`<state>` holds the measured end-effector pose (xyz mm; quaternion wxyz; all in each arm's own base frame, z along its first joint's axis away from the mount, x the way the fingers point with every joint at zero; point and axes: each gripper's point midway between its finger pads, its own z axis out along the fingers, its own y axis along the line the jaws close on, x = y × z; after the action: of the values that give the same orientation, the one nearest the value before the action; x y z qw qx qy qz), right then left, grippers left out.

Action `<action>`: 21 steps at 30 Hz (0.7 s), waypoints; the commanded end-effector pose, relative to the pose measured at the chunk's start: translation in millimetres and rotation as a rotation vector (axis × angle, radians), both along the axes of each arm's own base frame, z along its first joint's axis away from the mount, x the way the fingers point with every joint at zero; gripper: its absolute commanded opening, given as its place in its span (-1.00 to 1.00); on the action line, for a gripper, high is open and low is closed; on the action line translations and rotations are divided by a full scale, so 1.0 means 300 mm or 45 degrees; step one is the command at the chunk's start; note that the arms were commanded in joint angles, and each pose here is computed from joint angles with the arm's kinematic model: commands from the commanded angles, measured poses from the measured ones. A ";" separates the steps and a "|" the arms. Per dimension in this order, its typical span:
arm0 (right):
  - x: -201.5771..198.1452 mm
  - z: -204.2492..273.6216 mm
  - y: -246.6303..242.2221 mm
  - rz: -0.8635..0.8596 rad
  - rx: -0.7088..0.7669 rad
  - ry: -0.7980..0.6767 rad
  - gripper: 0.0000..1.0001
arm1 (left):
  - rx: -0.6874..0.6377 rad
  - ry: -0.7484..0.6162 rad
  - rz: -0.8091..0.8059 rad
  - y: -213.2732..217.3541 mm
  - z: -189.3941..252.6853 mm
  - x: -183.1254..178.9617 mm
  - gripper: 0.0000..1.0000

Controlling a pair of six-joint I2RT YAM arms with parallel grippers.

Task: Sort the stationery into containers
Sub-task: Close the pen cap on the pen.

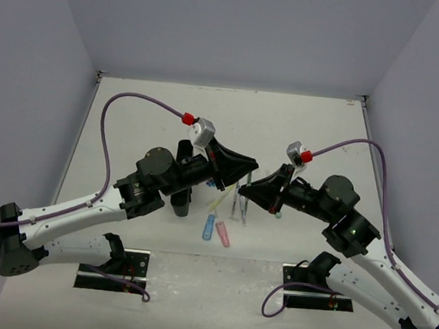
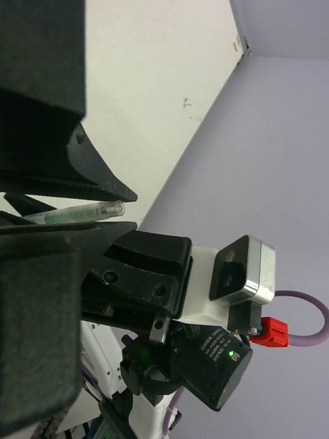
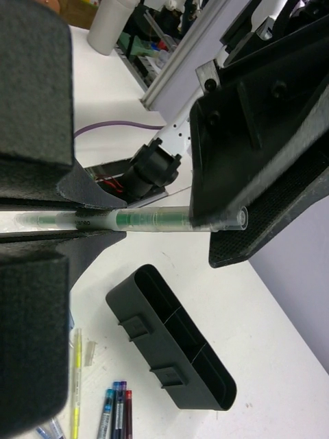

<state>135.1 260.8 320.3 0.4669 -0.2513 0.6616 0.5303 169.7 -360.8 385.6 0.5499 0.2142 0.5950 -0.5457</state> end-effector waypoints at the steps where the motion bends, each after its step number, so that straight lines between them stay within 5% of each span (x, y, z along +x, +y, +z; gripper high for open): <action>1: -0.012 0.106 -0.012 -0.001 0.057 -0.088 -1.00 | 0.003 -0.028 -0.021 -0.009 0.015 -0.004 -0.89; 21: 0.169 0.504 -0.051 -0.343 0.147 -0.347 -1.00 | 0.164 0.262 -0.159 -0.053 -0.377 -0.108 -1.00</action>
<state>152.8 262.6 338.5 0.4526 -0.2687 0.7147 0.4606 176.5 -352.1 390.5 0.5668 0.1516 0.5608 -0.5841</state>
